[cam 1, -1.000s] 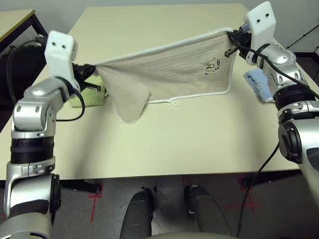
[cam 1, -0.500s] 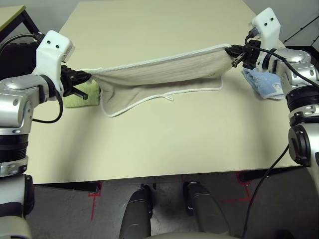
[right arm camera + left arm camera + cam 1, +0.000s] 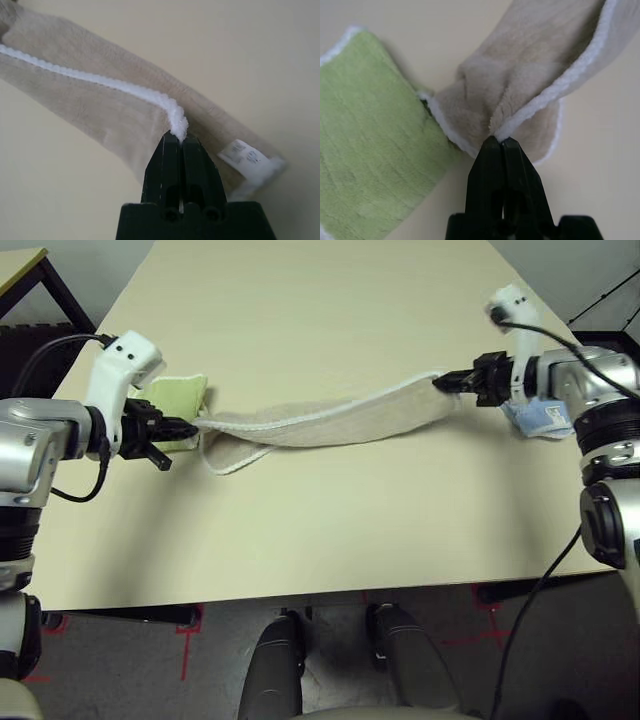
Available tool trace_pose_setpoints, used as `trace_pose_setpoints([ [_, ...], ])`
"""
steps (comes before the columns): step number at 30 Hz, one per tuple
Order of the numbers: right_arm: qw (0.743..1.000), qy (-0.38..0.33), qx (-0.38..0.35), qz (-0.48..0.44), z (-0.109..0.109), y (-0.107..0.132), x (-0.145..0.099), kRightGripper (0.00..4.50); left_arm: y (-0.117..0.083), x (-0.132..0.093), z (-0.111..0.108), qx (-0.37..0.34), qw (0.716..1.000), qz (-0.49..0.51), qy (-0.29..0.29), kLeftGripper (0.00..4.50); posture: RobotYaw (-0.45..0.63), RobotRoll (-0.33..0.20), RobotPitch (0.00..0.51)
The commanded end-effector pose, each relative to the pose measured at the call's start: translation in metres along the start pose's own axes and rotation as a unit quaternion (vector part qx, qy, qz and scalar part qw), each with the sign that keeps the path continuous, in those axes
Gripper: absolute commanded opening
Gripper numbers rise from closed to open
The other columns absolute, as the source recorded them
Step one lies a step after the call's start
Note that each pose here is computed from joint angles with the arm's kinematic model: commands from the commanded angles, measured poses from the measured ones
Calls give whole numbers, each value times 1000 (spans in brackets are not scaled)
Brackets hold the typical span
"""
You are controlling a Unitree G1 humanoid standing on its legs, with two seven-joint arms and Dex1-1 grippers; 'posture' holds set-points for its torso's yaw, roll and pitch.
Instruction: Fold the towel and set it aside.
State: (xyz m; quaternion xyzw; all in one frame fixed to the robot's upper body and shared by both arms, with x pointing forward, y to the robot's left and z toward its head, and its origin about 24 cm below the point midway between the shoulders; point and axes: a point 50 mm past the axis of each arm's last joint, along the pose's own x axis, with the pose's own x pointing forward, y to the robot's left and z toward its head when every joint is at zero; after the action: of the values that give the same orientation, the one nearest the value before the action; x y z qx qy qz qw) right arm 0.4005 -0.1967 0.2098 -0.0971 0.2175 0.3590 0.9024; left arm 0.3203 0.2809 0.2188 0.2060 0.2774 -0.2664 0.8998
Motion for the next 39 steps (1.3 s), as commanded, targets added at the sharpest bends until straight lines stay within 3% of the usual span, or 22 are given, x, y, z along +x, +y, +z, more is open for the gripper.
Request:
trace_pose_setpoints([
  [1, 994, 10, -65, -83, 7, -6, 6, 0, 15, 17, 2, 36, 998, 51, 10, 37, -115, 0, 179],
  [7, 942, -68, -164, -284, 35, -18, 4, 0, 42, 30, 45, 122, 963, 226, -82, 37, -132, 0, 171],
  [11, 893, -118, -200, -386, 54, -26, -12, 0, 55, 17, 77, 149, 917, 331, -166, 37, -130, 0, 170],
  [19, 836, -187, -233, -461, 74, -28, -30, 0, 63, -9, 103, 174, 859, 411, -250, 37, -120, 0, 170],
  [22, 827, -196, -261, -457, 72, -27, -29, 0, 61, -11, 96, 183, 853, 414, -259, 37, -118, 0, 175],
  [28, 841, -178, -267, -435, 57, -31, -27, 0, 55, -2, 65, 175, 880, 379, -224, 37, -101, 0, 180],
  [32, 880, -155, -270, -360, 33, -31, -20, 0, 31, 5, 35, 172, 924, 295, -175, 37, -91, 0, 187],
  [39, 941, -110, -258, -189, -11, -29, -20, 0, -5, -9, 0, 150, 961, 204, -113, 37, -92, 0, 200],
])
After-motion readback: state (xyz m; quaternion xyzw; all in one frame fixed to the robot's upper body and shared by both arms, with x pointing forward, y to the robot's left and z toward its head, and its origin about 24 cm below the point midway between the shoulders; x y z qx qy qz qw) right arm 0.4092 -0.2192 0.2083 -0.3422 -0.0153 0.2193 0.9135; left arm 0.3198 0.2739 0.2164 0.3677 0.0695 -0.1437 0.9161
